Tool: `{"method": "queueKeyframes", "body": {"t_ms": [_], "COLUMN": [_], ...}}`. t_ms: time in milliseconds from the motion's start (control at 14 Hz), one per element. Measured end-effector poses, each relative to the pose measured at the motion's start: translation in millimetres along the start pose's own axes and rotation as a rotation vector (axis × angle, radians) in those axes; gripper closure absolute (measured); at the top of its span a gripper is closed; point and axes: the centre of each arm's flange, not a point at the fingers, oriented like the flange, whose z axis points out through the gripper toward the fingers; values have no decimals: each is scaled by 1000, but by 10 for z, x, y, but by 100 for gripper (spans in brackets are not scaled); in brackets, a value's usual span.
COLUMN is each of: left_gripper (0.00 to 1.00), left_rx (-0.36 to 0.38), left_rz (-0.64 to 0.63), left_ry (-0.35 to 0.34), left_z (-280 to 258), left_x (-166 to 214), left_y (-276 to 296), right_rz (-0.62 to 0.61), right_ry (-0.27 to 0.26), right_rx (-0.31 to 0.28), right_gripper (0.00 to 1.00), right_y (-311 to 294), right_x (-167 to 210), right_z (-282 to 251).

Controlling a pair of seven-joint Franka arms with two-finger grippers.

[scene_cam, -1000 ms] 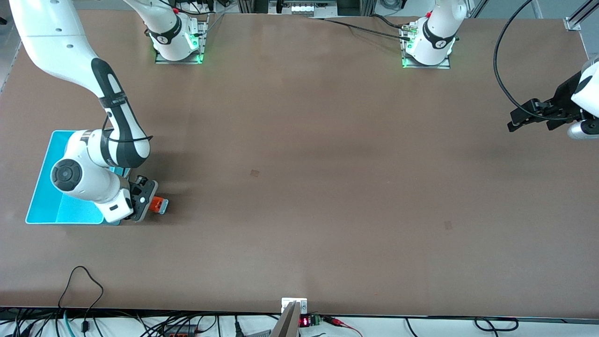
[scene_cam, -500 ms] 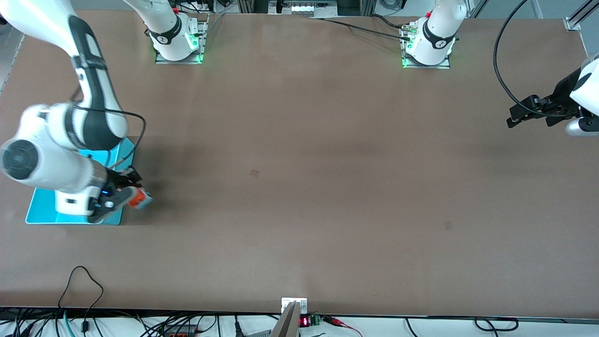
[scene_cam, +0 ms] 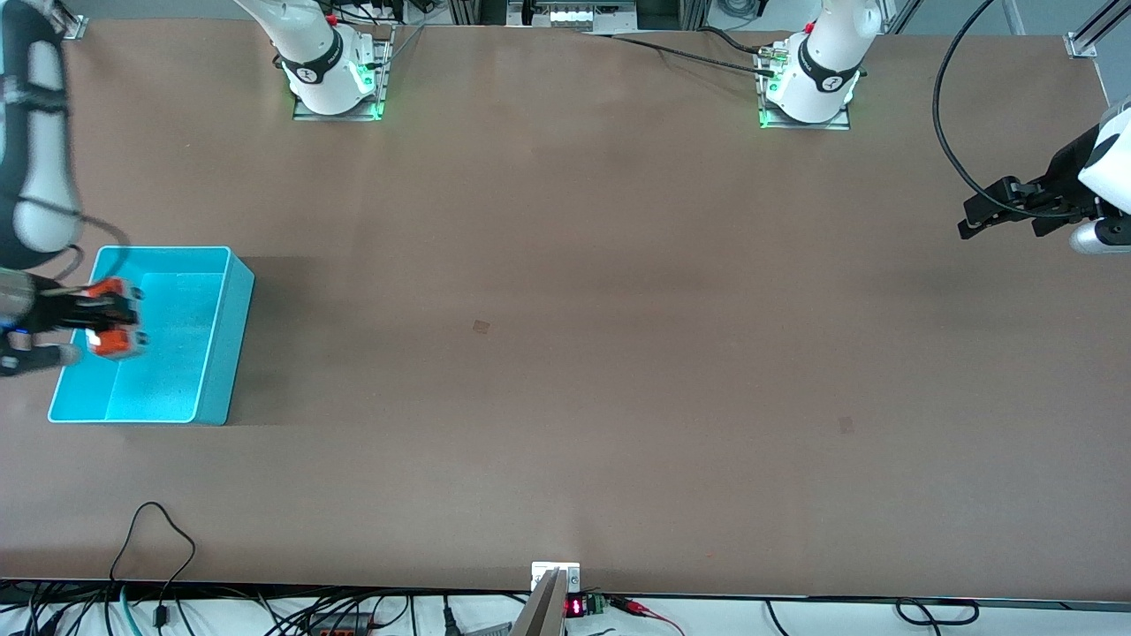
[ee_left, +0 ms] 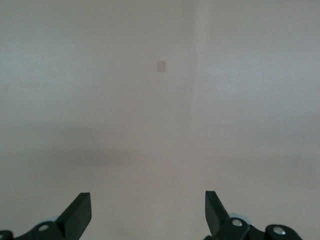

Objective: Wind up bus and store in blue box
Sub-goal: 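Lift the bus with the right gripper over the blue box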

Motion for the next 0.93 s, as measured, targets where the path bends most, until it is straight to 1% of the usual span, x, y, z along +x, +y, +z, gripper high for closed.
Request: {"method": "queueKeyframes", "body": {"t_ms": [143, 357, 500, 643, 929], "left_gripper": [0, 0, 0, 0, 0], "left_rx": [0, 0, 0, 0, 0], "left_rz": [0, 0, 0, -1, -1], "left_ry": [0, 0, 0, 0, 0], "left_z": [0, 0, 0, 0, 0], "left_x": [0, 0, 0, 0, 0], "left_y": [0, -1, -1, -3, -5], "right_rz": [51, 59, 70, 84, 79], "right_ry": [-15, -7, -11, -21, -26], "right_rx": [21, 15, 10, 9, 5], "right_gripper": [47, 47, 47, 47, 47], "right_y": [300, 320, 299, 229, 66], "right_x": [-42, 153, 244, 303, 400], "right_z": [341, 884, 1206, 1360, 1495]}}
